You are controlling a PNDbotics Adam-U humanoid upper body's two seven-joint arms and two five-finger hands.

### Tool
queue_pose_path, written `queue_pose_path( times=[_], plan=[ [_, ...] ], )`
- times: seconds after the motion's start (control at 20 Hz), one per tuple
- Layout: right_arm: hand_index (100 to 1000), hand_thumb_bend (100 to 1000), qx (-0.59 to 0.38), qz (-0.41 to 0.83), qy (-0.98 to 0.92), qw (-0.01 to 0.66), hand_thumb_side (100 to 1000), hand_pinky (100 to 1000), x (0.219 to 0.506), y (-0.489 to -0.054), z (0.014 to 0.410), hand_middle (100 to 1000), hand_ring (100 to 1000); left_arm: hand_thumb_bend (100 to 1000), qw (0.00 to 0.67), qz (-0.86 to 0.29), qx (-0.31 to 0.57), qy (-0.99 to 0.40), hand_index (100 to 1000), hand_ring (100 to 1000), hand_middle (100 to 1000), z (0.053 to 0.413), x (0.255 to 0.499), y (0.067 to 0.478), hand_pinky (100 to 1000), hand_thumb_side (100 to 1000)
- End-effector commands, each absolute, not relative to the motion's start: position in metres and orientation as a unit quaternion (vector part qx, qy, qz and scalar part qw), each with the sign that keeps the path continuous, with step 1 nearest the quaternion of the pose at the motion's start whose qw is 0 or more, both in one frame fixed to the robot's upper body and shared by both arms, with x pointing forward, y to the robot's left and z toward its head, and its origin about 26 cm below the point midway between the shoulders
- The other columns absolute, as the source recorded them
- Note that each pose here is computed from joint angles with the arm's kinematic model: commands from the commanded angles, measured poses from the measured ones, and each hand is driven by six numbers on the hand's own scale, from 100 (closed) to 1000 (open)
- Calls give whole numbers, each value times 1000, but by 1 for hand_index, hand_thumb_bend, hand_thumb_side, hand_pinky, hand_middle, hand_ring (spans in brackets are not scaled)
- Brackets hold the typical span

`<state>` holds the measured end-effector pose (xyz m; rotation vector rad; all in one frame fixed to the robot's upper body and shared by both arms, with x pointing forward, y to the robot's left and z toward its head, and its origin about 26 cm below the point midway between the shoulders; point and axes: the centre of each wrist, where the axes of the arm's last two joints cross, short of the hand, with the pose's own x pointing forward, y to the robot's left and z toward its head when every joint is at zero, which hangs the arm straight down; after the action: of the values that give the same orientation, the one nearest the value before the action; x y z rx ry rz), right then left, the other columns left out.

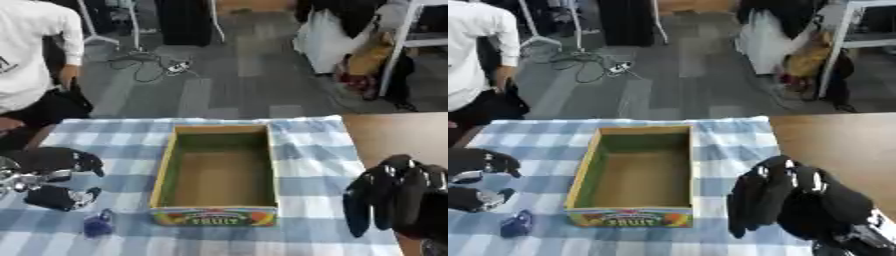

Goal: Pick up objects on the table and place them in the box.

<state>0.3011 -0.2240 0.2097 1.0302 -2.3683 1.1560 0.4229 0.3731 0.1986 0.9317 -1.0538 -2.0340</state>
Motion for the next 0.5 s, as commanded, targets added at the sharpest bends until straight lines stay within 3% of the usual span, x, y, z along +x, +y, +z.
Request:
queue_pose_path(
  times=[0.05, 0.15, 0.5],
  plan=[
    [650, 100, 332, 485, -809, 2, 1000, 392, 300, -223, 217, 499, 531, 900, 317, -801, 339, -379, 934, 948, 940, 202, 423, 383, 966, 906],
    [651, 100, 332, 485, -809, 3, 1000, 393, 300, -223, 217, 500, 532, 993, 317, -815, 306, -376, 948, 946, 943, 196, 422, 385, 963, 940],
    [654, 100, 333, 487, -807, 4, 1000, 395, 300, -223, 217, 502, 534, 1000, 290, -859, 261, -332, 963, 978, 955, 207, 411, 375, 1000, 1000]
  ],
)
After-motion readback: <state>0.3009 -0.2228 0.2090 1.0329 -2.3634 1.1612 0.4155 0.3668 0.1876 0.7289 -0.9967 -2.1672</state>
